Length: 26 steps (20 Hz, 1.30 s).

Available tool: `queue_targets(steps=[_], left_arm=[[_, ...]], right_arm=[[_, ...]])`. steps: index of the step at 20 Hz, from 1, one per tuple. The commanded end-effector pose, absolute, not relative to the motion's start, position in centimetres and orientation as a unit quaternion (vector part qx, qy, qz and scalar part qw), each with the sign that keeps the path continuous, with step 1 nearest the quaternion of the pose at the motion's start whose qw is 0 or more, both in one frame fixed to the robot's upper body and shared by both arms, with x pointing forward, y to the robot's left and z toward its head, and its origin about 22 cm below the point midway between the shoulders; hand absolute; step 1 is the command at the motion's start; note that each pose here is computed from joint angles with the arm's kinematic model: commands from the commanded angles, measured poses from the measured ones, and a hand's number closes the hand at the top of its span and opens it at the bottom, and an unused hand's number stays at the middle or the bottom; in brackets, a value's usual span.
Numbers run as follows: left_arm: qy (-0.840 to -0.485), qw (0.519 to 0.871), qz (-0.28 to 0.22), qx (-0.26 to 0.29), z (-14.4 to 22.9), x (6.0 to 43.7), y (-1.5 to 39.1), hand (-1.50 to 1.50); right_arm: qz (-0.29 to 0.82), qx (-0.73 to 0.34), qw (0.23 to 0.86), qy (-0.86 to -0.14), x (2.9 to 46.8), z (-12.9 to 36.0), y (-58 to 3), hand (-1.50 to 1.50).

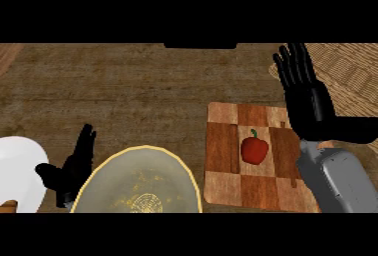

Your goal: Pick the bell pepper from the cutting board and place it in the basket

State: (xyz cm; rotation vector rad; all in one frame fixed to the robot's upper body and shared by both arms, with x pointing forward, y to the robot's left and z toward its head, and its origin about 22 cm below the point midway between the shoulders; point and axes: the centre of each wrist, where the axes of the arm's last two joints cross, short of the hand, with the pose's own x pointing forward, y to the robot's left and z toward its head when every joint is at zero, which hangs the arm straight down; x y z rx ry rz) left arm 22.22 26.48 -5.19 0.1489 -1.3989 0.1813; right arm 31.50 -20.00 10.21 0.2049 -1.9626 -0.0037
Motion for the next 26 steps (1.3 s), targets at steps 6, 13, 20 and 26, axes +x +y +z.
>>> queue_targets(steps=[6, 13, 20, 26], left_arm=[[-0.648, 0.739, -0.064, 0.174, 2.7, 22.8, 31.7, 0.0], [-0.628, 0.761, -0.079, 0.138, 3.1, 26.9, 29.1, 0.0], [-0.617, 0.769, -0.076, 0.148, 3.5, 26.7, 30.4, 0.0], [-0.619, 0.767, -0.079, 0.149, 2.4, 26.8, 29.3, 0.0]], right_arm=[[-0.063, 0.135, 0.551, -0.821, 28.7, 3.2, -27.6, 1.5], [-0.028, 0.028, 0.359, -0.933, 26.7, 3.2, -16.5, -1.5], [0.143, -0.244, 0.476, -0.833, 24.4, 3.2, -26.1, -1.5], [0.356, -0.275, 0.556, -0.699, 22.3, 6.8, -30.8, -1.5]])
